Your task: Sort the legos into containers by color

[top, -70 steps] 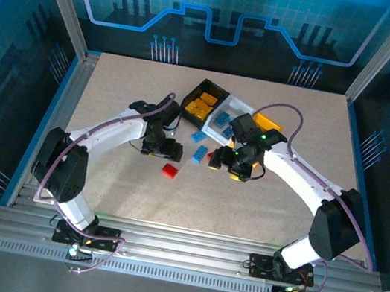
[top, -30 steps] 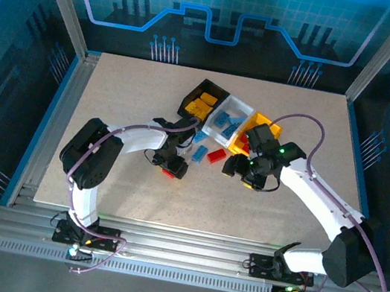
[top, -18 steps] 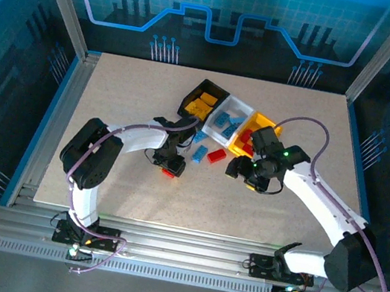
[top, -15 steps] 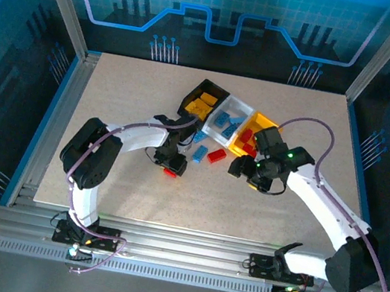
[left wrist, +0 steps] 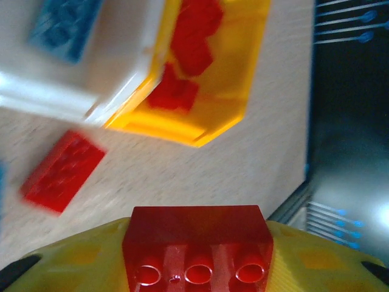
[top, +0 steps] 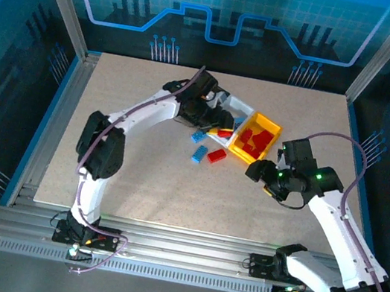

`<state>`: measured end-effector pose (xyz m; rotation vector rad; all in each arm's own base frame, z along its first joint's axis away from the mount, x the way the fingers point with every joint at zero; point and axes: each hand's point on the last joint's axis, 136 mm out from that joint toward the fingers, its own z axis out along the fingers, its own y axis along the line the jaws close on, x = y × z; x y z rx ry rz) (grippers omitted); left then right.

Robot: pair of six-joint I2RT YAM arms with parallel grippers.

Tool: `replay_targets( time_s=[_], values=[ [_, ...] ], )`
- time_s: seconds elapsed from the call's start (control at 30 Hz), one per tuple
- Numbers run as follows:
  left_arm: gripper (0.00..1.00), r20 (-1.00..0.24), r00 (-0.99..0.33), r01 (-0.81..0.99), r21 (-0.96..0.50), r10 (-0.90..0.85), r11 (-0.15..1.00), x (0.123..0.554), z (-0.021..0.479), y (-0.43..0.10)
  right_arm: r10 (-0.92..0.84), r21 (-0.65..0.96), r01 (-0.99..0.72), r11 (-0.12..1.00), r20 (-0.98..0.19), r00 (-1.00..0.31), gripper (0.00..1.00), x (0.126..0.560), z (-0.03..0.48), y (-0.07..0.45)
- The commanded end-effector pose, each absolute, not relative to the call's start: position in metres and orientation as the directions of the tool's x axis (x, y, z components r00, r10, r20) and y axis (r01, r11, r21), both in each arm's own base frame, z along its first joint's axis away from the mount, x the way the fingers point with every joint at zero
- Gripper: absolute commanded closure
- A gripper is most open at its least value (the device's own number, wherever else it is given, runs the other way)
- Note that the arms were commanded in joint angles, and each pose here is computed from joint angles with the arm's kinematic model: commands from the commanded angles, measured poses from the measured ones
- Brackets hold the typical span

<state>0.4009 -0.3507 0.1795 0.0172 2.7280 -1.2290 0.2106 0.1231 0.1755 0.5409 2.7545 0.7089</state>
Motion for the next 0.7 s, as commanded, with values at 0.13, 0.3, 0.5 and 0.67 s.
replay_targets(
  time_s=[0.13,0.3,0.5,0.67],
  values=[
    [0.5,-0.004,-0.997,-0.036,-0.846,-0.075,0.531,0.434,0.179,-0.417,0.398,0.523,0.288,0.802,-0.108,-0.911,0.29,0.208,0.176,0.122],
    [0.45,0.031,-0.995,-0.075,-0.872,-0.099,0.484,0.457,0.169,-0.444,0.396,0.519,0.293,0.803,-0.097,-0.913,0.29,0.212,0.175,0.12],
    [0.31,0.045,-0.992,-0.092,-0.891,-0.114,0.445,0.471,0.168,-0.457,0.409,0.517,0.308,0.799,-0.092,-0.908,0.28,0.216,0.175,0.114],
    [0.26,0.042,-0.994,-0.085,-0.885,-0.103,0.458,0.467,0.168,-0.455,0.418,0.517,0.318,0.795,-0.088,-0.904,0.28,0.216,0.174,0.111]
  ],
)
